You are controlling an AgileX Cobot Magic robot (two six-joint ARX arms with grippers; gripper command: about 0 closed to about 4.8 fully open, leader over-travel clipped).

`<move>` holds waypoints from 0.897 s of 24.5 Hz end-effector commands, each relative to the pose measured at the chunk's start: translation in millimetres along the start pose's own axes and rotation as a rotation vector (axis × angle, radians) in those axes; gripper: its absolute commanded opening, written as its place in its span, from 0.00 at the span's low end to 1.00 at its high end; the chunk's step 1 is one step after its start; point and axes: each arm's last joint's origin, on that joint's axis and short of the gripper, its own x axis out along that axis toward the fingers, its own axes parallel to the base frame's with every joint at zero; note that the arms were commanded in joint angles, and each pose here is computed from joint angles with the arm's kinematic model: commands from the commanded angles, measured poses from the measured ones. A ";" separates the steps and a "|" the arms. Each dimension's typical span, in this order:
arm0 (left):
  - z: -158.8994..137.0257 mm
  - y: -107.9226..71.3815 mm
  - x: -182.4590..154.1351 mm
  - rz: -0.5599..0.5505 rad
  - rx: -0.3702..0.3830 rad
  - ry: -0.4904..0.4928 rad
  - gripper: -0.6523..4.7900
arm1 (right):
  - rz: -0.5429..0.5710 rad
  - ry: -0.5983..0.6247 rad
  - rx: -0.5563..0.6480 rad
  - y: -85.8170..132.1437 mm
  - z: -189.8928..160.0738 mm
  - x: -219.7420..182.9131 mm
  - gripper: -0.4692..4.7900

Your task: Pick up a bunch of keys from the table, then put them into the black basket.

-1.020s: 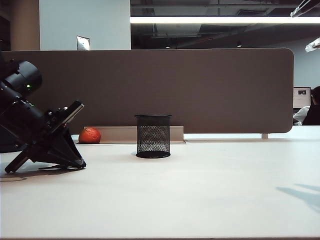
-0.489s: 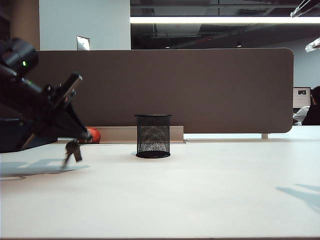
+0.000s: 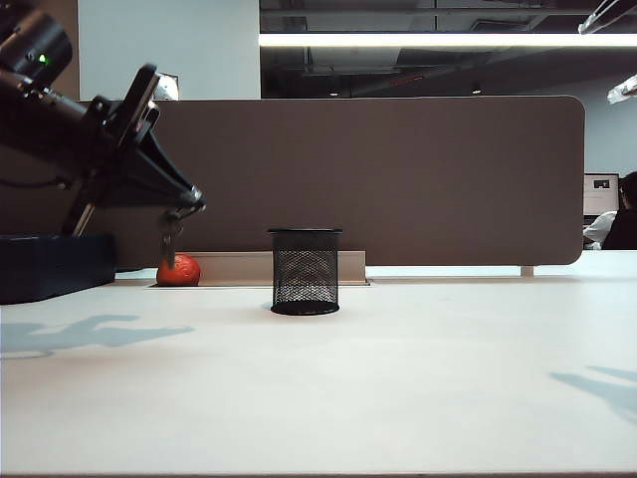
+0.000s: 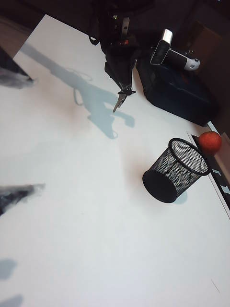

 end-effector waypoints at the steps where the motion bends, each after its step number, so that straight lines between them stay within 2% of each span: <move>1: 9.4 -13.8 -0.2 -0.056 0.082 -0.040 0.11 | 0.016 -0.012 -0.014 2.9 2.9 -0.8 0.58; 8: 25.6 -39.2 6.2 -0.113 0.211 -0.094 0.11 | 0.020 -0.010 -0.015 3.0 2.9 -0.8 0.58; 9: 28.7 -43.5 6.7 -0.115 0.239 -0.102 0.11 | 0.025 -0.008 -0.015 3.1 2.8 -0.8 0.58; 10: 35.8 -52.6 7.4 -0.104 0.312 -0.131 0.11 | 0.032 -0.003 -0.015 3.4 2.6 -0.8 0.58; 12: 47.8 -64.1 5.5 -0.082 0.382 -0.179 0.11 | 0.037 -0.001 -0.015 3.5 2.6 -0.9 0.58; 16: 63.2 -77.9 0.9 -0.043 0.460 -0.243 0.11 | 0.052 0.000 -0.020 4.3 3.0 -0.9 0.58; 19: 70.0 -86.7 1.8 0.011 0.537 -0.226 0.11 | 0.075 -0.026 -0.048 6.5 6.2 -1.1 0.58; 22: 74.8 -87.7 8.2 0.022 0.547 -0.198 0.11 | 0.102 -0.037 -0.067 8.4 8.3 -1.3 0.58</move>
